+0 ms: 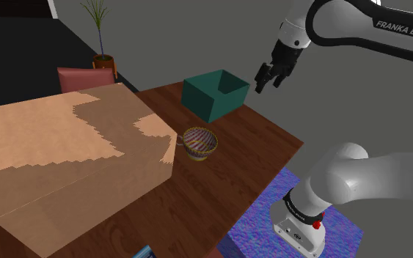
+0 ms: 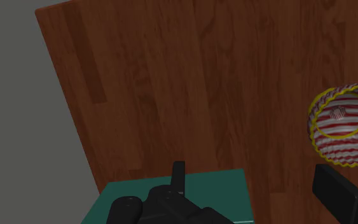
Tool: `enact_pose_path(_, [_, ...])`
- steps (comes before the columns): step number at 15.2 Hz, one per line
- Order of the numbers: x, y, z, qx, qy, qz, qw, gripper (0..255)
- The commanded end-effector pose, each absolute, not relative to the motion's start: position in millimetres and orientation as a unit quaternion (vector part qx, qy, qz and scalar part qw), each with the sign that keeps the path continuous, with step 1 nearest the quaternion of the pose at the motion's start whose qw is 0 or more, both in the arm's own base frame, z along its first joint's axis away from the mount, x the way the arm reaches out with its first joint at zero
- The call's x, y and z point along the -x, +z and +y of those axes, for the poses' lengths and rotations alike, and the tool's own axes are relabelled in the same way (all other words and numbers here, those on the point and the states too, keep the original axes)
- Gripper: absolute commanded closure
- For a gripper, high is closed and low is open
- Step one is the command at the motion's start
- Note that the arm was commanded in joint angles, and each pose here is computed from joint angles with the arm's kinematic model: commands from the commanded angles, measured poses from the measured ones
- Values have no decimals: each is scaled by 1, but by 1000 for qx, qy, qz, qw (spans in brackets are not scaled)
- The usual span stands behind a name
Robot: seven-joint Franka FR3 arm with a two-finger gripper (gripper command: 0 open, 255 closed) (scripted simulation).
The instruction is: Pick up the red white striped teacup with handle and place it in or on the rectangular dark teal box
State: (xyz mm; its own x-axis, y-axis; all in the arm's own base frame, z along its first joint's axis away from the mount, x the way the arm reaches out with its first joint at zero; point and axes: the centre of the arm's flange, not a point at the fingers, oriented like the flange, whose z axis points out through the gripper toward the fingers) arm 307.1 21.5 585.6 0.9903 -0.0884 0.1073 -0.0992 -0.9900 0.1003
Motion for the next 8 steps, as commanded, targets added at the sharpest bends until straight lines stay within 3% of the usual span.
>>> enact_pose_path(1, [-307, 586, 22, -996, 51, -47, 53, 0])
enact_pose_path(8, [-334, 535, 96, -996, 43, -48, 57, 0])
